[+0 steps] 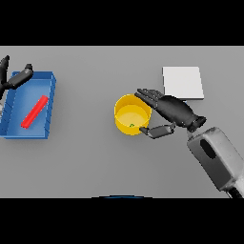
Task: Pick up the red beaker and tilt it to pour out 1 green nut into yellow bowl. Pick up the yellow bowl and place it on the metallic measuring scale.
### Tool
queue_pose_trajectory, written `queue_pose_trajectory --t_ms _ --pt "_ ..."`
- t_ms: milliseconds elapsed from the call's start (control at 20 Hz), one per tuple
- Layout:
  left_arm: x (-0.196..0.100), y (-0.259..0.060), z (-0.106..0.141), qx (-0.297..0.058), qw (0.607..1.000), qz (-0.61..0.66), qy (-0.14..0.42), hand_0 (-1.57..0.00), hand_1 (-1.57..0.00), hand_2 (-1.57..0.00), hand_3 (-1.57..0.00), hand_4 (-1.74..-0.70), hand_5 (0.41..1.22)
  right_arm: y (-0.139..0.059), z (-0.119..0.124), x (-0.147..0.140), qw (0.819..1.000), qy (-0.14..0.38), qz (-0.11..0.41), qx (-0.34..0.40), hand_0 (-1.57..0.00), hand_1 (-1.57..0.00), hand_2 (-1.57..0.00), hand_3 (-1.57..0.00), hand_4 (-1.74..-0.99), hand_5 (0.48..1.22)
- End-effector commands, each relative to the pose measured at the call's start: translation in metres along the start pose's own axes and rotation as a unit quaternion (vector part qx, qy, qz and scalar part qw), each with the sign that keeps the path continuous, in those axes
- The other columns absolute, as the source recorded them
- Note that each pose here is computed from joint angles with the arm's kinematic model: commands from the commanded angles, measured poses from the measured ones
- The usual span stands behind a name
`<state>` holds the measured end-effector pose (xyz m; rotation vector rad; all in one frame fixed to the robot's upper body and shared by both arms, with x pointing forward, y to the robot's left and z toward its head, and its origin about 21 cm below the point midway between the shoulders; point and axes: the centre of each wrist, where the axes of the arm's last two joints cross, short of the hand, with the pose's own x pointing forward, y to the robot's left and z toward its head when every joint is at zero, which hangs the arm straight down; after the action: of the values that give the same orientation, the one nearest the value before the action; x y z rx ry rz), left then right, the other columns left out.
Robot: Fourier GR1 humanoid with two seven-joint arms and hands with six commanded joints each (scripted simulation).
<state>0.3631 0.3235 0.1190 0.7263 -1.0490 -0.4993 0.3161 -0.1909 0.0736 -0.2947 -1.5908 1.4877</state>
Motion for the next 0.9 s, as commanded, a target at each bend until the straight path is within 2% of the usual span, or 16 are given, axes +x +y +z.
queue_pose_trajectory --t_ms 0,250,450,700,850 --pt "0.000 -0.001 0.000 -0.001 1.000 0.003 -0.003 0.00 0.00 0.00 0.00 -0.75 0.714 -0.003 -0.004 0.002 1.000 -0.013 0.016 0.013 0.00 0.00 0.00 0.00 -1.234 0.620" --pt "0.000 -0.003 0.001 0.001 1.000 0.016 -0.005 0.00 0.00 0.00 0.00 -0.77 0.721 -0.004 -0.020 0.012 0.993 -0.036 0.073 0.084 0.00 0.00 0.00 0.00 -1.210 0.641" --pt "0.000 0.003 0.000 0.000 1.000 0.022 -0.011 0.00 0.00 0.00 0.00 -0.78 0.725 0.001 -0.036 0.015 0.988 -0.043 0.093 0.115 0.00 0.00 0.00 0.00 -1.220 0.651" --pt "-0.001 0.001 -0.001 -0.005 1.000 0.028 -0.010 0.00 0.00 0.00 0.00 -0.80 0.725 0.014 -0.046 0.010 0.981 -0.045 0.115 0.152 0.00 0.00 0.00 0.00 -1.249 0.669" --pt "0.000 0.002 0.000 -0.003 1.000 0.026 -0.011 0.00 0.00 0.00 0.00 -0.80 0.723 0.015 -0.048 0.004 0.977 -0.041 0.114 0.173 0.00 0.00 0.00 0.00 -1.265 0.680"
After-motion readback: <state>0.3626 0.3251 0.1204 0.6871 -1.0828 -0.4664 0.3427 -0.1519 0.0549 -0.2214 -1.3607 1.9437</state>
